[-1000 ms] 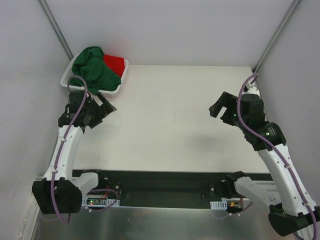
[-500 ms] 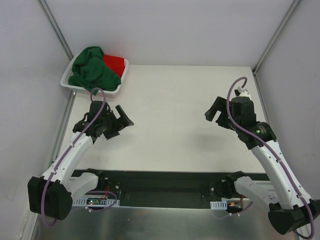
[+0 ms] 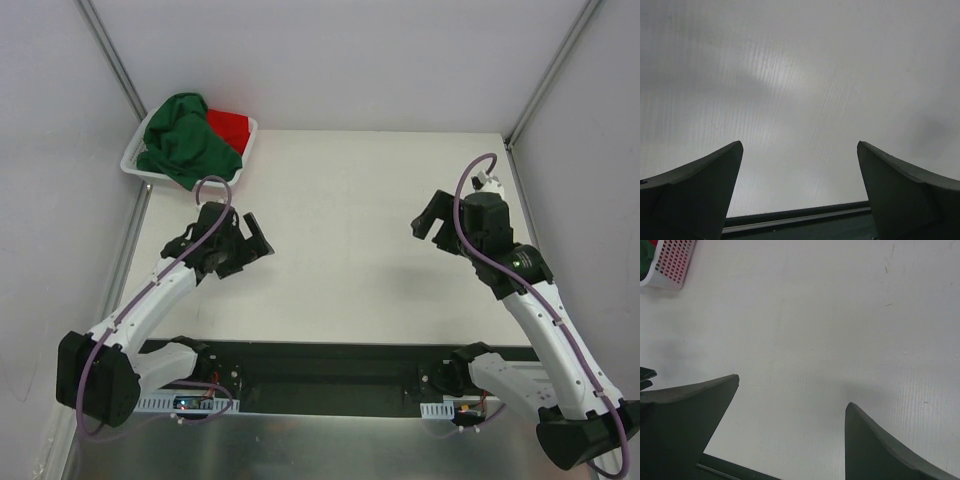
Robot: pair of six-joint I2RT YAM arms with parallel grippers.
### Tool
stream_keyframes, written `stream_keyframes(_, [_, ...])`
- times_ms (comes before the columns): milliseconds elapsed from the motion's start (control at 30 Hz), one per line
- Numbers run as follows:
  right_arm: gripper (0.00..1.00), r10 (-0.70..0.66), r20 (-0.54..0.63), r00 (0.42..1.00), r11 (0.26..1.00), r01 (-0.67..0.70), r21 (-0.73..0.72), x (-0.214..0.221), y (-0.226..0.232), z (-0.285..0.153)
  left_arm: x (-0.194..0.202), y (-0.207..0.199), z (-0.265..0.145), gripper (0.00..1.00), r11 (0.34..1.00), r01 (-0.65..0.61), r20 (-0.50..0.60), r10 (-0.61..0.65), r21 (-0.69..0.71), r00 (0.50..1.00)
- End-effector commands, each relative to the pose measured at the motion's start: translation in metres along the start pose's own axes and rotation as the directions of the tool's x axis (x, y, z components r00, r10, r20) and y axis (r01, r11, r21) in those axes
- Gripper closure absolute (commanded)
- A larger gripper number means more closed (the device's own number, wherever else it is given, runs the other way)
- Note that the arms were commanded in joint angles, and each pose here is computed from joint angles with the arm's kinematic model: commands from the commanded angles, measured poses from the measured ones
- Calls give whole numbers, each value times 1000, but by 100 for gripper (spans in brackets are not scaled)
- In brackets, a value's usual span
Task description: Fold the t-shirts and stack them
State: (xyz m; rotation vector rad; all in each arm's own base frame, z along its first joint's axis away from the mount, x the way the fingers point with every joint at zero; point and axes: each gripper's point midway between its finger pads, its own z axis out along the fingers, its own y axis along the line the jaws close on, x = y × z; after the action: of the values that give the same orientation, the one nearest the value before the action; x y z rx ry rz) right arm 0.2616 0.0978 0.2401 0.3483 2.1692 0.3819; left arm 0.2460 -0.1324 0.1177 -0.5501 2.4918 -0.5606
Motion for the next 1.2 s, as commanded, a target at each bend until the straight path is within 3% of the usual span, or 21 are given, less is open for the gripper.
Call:
stream_keyframes(0, [4,22,72,997,999,-20,-27,-16,5,-7,-39,-13,0,1,998,-64,111,66,-24,992])
stream_keyframes(200, [4,-1,66,998,999,3,-34,-12,5,-1,-115,-28,-13,1,1000,-7,240,8,-9,971])
stream_keyframes(433, [4,3,85,996,1000,-1,-29,-20,6,-7,-171,-7,-12,1,996,69,305,-49,-58,951])
stream_keyframes(833, [4,-14,70,997,999,16,-30,-21,7,-15,-197,-11,-5,1,996,83,290,-77,-9,954])
stream_keyframes(1167, [4,-11,73,997,998,16,-61,-29,17,-18,-199,-3,-23,2,998,61,331,-57,0,942])
